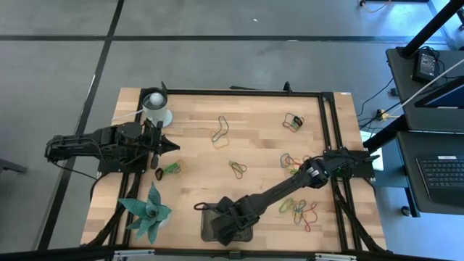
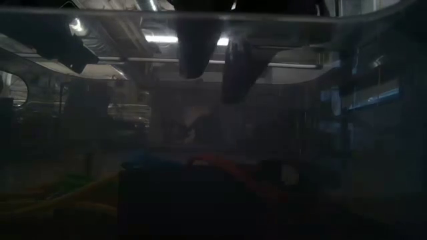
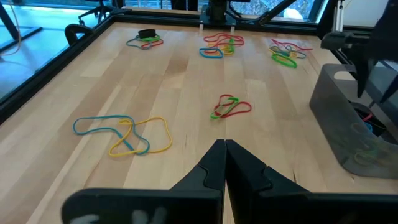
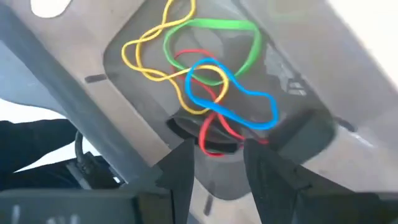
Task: Pick and place rubber bands into bin
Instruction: Put the yellow rubber band into the black bin
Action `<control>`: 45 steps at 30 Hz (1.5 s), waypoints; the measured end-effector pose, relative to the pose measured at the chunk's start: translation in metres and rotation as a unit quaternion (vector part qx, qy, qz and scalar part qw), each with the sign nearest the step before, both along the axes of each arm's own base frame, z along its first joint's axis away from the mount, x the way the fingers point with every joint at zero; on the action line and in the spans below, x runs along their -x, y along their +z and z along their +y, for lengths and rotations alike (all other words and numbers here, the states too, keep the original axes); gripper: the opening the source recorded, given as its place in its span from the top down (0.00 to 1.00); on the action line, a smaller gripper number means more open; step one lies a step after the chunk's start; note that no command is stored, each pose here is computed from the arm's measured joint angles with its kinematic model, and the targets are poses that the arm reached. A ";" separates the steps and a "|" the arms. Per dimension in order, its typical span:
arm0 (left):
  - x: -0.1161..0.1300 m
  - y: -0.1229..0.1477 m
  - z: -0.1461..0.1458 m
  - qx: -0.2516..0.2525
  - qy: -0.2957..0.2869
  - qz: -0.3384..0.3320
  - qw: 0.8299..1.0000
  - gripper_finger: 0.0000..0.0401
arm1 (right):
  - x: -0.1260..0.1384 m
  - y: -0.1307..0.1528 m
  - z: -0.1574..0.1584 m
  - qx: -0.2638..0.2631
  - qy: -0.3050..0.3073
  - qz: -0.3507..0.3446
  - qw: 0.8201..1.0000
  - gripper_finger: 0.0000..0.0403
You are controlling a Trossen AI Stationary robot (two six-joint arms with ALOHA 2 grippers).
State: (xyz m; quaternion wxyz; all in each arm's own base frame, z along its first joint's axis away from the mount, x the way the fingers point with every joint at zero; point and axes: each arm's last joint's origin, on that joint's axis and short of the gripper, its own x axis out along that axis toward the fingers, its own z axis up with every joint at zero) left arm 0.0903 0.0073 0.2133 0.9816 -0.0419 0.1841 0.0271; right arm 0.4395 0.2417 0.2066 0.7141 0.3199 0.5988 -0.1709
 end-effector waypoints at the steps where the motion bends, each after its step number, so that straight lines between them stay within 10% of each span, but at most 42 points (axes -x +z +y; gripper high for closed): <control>1: 0.000 0.000 0.000 0.000 0.000 0.000 1.000 0.99 | 0.001 0.005 -0.001 0.006 0.000 -0.009 1.000 0.65; 16: 0.000 0.001 -0.001 0.005 -0.017 -0.006 1.000 0.99 | 0.039 0.083 -0.039 0.164 0.124 -0.035 0.978 0.99; 28: -0.001 0.003 0.000 0.002 0.007 -0.019 1.000 0.99 | 0.045 0.038 -0.096 0.233 0.250 -0.031 0.939 1.00; 45: -0.006 0.005 0.009 -0.002 0.152 -0.004 0.988 0.99 | 0.245 0.014 -0.194 0.217 0.232 -0.233 0.919 1.00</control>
